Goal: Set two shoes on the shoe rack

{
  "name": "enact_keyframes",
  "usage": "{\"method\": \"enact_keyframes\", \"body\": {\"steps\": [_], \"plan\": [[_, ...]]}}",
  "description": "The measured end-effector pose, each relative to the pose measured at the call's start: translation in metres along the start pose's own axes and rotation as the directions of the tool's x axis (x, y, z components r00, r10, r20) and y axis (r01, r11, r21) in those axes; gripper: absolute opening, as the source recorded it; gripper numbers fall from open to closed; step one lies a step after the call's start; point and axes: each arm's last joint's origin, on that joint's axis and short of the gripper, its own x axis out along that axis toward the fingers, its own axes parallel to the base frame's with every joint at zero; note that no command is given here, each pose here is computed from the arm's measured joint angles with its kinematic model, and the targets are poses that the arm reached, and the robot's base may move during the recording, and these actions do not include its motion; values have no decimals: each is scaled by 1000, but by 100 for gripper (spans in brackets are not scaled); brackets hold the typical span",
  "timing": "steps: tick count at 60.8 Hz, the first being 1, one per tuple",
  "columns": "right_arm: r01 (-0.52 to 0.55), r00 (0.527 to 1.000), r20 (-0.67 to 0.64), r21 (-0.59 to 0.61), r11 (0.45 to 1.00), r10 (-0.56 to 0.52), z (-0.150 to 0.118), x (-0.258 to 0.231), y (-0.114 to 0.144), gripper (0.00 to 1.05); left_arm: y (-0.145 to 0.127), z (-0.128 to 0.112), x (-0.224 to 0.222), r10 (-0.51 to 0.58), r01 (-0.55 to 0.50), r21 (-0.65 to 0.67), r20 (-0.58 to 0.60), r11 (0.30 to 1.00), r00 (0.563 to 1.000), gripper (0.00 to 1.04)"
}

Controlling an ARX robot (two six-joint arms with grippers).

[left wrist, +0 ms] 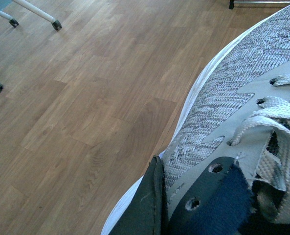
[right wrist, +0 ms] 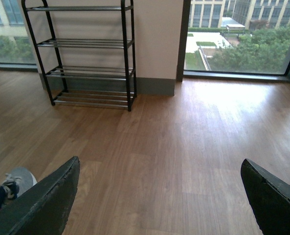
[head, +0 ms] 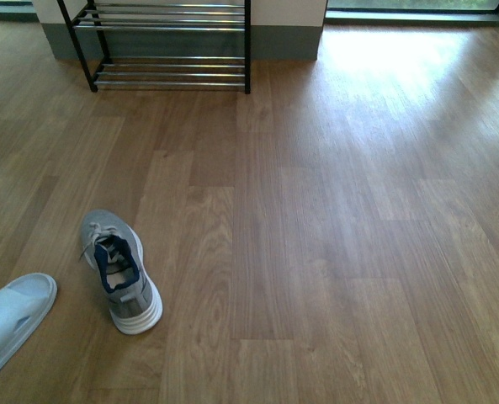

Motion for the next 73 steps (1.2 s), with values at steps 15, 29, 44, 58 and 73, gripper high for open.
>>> {"method": "enact_keyframes", "body": {"steps": [15, 29, 44, 58, 73], "plan": [[-2, 1000, 0, 0, 1000, 2, 0, 0, 0, 95, 0, 0, 0, 7, -7, 0, 2, 1000, 1000, 2], [1, 1000, 0, 0, 1000, -1, 0, 0, 0, 95, 0, 0, 0, -9, 9, 0, -3, 1000, 1000, 2], [-2, 1000, -2, 0, 1000, 2, 0, 0, 0, 95, 0, 0, 0, -1, 1, 1, -1, 1000, 1000, 2], [-11, 1000, -1, 0, 1000, 11, 0, 0, 0, 95, 1, 0, 0, 16, -16, 0, 3, 1000, 1000, 2], [-5, 1000, 0, 0, 1000, 5, 0, 0, 0, 95, 0, 0, 0, 2, -2, 0, 0, 1000, 1000, 2]]}}
